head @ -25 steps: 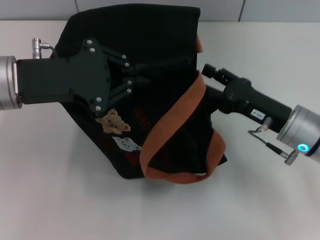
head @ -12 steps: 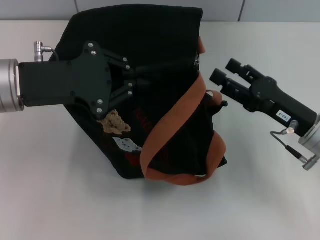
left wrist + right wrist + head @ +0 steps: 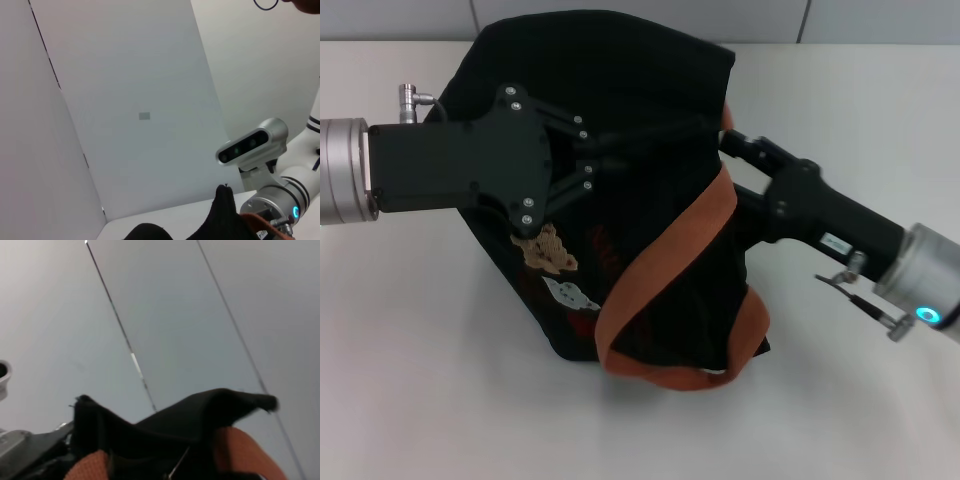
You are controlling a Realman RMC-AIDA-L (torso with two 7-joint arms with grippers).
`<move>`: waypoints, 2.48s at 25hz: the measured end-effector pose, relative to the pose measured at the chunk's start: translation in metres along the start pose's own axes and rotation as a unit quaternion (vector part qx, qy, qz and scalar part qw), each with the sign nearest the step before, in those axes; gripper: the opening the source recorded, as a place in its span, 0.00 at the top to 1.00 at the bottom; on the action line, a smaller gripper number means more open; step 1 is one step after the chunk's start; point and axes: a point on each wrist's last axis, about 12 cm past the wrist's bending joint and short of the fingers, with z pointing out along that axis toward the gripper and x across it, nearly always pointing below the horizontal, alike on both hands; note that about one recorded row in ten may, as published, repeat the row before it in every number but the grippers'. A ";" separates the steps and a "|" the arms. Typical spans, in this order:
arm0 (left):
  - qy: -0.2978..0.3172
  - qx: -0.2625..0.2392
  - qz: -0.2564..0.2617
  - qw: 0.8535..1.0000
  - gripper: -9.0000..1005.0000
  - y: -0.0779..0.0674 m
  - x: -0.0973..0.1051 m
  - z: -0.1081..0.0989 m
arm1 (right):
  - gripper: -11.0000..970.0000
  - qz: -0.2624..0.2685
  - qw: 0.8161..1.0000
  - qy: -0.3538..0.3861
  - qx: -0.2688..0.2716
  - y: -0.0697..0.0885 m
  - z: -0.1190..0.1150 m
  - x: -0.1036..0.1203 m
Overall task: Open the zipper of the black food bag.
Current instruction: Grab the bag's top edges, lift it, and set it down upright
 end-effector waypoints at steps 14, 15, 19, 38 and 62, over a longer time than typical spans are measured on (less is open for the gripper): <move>-0.009 -0.013 0.003 1.000 0.90 0.000 0.002 0.000 | 0.19 0.090 0.993 -0.067 0.027 -0.010 -0.037 -0.017; -0.014 -0.016 0.005 1.000 0.90 0.000 0.002 0.000 | 0.20 0.101 0.993 -0.064 0.021 -0.009 -0.036 -0.018; -0.032 -0.031 0.013 0.999 0.90 -0.002 0.005 -0.003 | 0.24 0.132 0.990 -0.055 0.009 -0.010 -0.035 -0.020; -0.033 -0.029 0.018 0.999 0.90 -0.007 0.014 -0.002 | 0.56 0.273 0.960 -0.029 -0.045 -0.009 -0.009 -0.032; -0.034 -0.023 0.020 0.999 0.90 -0.010 0.015 0.000 | 0.65 0.284 0.957 0.003 -0.052 -0.010 0.008 -0.033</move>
